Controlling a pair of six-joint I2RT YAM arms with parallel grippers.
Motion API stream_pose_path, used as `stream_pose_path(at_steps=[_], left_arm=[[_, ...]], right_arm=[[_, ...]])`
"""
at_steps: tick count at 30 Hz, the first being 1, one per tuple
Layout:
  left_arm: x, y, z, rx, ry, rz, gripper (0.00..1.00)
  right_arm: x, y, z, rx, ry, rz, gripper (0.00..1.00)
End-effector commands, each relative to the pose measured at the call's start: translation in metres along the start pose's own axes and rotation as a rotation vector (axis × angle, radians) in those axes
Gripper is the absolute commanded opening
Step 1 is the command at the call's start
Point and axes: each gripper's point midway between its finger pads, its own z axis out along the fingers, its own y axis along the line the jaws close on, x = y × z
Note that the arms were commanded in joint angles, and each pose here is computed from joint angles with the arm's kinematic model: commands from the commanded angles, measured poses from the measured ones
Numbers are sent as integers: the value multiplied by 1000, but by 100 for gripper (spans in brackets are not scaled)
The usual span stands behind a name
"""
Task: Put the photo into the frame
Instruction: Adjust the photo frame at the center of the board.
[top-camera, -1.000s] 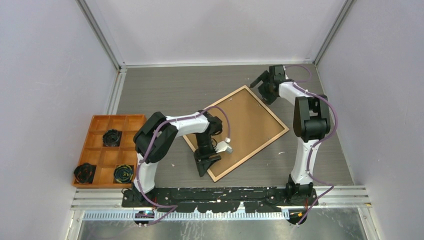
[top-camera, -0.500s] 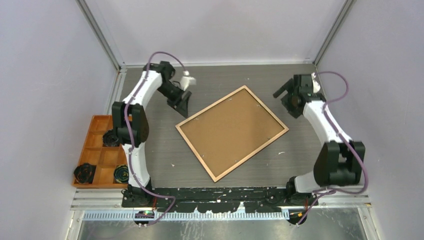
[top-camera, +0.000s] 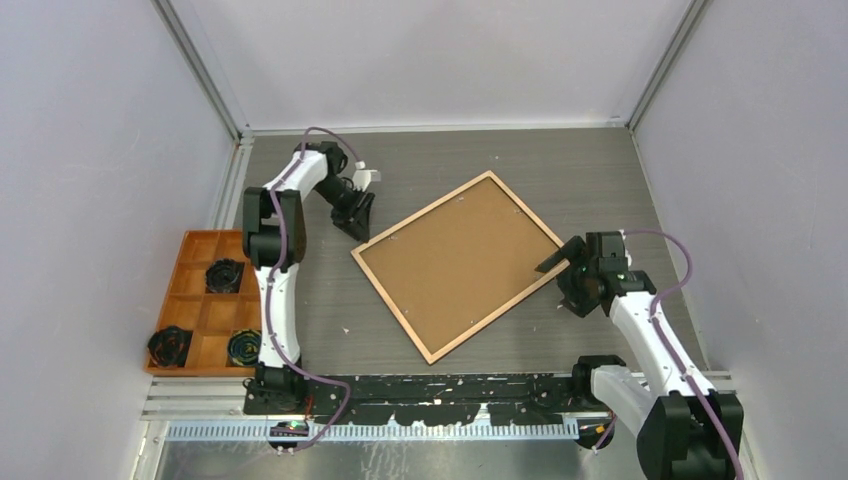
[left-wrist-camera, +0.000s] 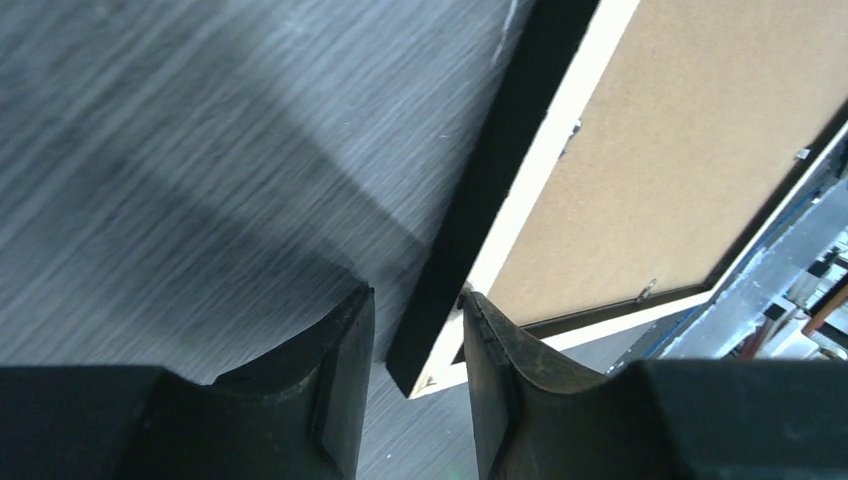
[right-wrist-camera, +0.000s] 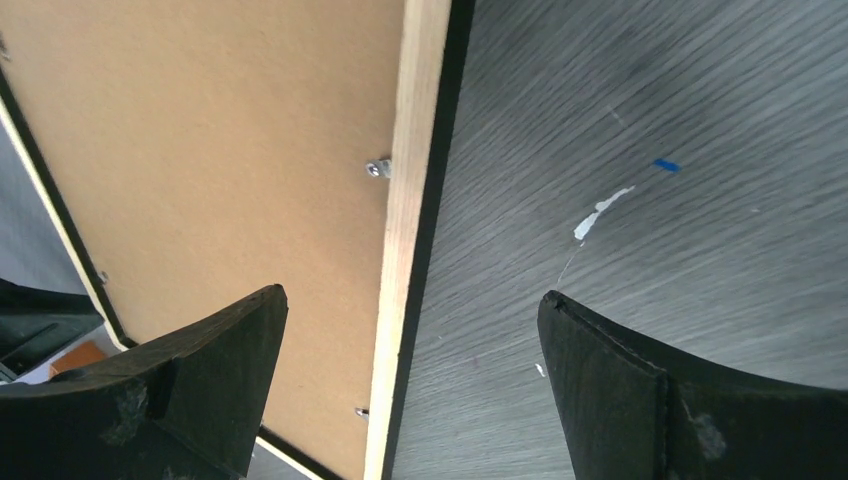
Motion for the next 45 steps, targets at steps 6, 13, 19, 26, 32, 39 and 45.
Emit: stream_pose_path(at_steps=[6,13,19,26,32,39,45], left_arm=[[18,-28,7,118,-25,9,35],[58,-43,22,152,45,23,31],[93,-77,27,252,96,45,30],[125,-116,27,401,130,42,32],[113,-116,18,369,96,54,32],[75,-92,29,271,34,-13,31],[72,-81,42,263,53,-43,23]], right_arm=[[-6,41,40,-128,59,68,100],[-32,60,65,-99,45,44,100],[-68,81,82,-101,14,56,100],[-101,110,86,-93,-7,19,100],[-131,112,59,-28,-115,-26,100],[-75,132,36,-125,-99,-39,95],[33,192,15,-310,-9,-136,82]])
